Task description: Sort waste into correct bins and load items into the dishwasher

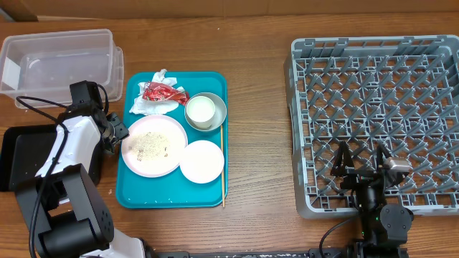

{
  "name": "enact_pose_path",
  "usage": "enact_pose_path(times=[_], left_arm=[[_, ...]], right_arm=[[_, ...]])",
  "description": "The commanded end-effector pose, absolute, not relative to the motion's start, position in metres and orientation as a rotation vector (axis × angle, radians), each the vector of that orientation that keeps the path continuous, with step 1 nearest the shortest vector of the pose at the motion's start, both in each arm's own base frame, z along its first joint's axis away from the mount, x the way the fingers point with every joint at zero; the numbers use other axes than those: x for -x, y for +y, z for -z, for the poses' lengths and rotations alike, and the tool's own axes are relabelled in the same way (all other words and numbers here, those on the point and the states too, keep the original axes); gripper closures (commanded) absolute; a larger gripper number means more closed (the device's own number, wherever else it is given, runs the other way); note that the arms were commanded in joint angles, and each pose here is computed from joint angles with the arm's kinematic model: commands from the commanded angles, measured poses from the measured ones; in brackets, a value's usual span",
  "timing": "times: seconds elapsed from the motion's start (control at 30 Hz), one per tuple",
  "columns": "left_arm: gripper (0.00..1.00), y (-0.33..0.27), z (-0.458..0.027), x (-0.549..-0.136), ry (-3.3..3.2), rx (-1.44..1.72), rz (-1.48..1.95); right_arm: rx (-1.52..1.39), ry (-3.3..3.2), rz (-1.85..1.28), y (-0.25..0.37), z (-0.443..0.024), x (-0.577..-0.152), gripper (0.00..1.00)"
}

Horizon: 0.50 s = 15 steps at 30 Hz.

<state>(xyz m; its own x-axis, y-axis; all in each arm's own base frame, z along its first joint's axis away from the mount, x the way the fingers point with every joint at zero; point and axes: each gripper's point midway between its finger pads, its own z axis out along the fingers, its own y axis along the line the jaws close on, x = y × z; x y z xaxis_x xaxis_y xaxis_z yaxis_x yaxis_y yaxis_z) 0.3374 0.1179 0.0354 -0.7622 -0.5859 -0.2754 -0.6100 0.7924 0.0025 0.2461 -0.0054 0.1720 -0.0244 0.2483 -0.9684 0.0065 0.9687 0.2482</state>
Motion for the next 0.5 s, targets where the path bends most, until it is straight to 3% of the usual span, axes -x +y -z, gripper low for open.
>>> enact_pose_path(times=[0.0, 0.47], left_arm=[[0.5, 0.116, -0.025, -0.33, 2.762, 0.902, -0.157], [0.5, 0.114, -0.013, -0.323, 2.765, 0.903, -0.16]], right_arm=[[-0.203, 1.582, -0.185, -0.007, -0.17, -0.246, 0.0], [-0.203, 1.582, -0.185, -0.007, -0.17, -0.246, 0.0]])
